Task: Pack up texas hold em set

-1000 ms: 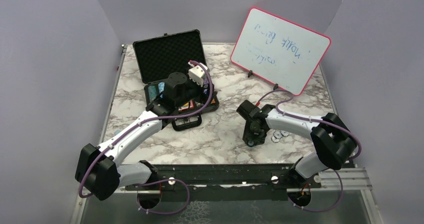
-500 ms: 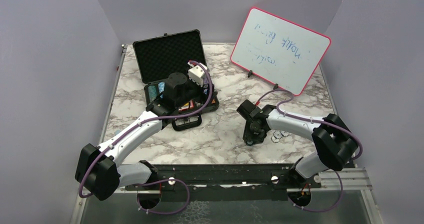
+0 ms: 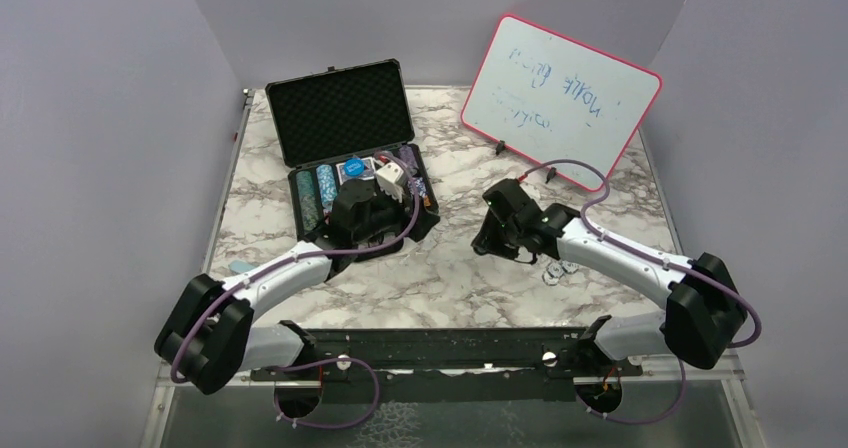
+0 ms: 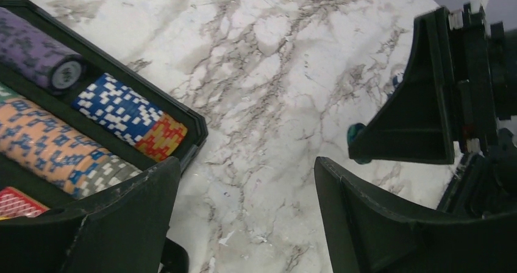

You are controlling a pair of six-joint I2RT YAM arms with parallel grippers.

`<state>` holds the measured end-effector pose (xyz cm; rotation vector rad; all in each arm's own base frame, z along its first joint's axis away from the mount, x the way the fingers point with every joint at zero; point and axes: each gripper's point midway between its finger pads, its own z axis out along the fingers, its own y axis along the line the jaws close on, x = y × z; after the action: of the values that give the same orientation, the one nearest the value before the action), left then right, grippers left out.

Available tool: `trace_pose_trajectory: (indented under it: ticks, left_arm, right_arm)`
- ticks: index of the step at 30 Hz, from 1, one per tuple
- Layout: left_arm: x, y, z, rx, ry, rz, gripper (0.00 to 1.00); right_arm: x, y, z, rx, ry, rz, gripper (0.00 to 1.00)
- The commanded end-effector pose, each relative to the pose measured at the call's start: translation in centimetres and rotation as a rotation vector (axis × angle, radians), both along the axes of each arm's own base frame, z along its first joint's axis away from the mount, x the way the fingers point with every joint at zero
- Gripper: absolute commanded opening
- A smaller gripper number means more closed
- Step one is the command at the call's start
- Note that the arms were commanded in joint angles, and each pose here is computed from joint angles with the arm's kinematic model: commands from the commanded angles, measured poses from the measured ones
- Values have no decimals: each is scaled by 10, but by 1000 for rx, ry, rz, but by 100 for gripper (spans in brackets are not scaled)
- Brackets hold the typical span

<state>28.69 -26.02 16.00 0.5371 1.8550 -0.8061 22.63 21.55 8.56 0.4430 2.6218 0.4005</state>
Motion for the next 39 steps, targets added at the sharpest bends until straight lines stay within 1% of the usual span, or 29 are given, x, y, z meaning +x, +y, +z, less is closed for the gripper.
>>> trace_pose_trajectory:
  ticks: [1,3,5,9,12,16,18,22,28,31,36,39]
  left_arm:
    - [-14,-26,10,-165,-5,-139,82]
    - [-18,-28,4,-206,5,-146,81]
    - [-18,-29,2,-258,-18,-140,81]
    - [-21,-32,8,-382,-31,-146,80]
    - [-26,-34,18,-470,-39,-165,79]
    - [-26,-32,28,-557,-44,-144,79]
    - [-22,-34,29,-568,-33,-138,76]
    - [-9,-33,25,-573,-10,-74,74]
    - [-4,-38,19,-552,16,-67,69]
    - [-3,-38,15,-538,24,-59,64]
    - [-1,-38,10,-518,31,-49,53]
    - [0,-35,4,-500,42,-30,53]
  right_arm:
    - [35,29,43,173,-146,-39,31]
    - [43,38,53,228,-177,-41,31]
    - [49,45,60,272,-185,-49,31]
    - [57,60,73,365,-199,-55,31]
    - [62,67,78,410,-203,-54,31]
    - [64,74,80,447,-195,-43,31]
    - [63,78,80,463,-189,-32,31]
    - [62,82,80,478,-177,-23,31]
    - [63,86,80,491,-173,-16,31]
    - [64,88,81,498,-170,-14,31]
    - [65,89,80,500,-166,-16,31]
    - [66,88,81,499,-173,-24,31]
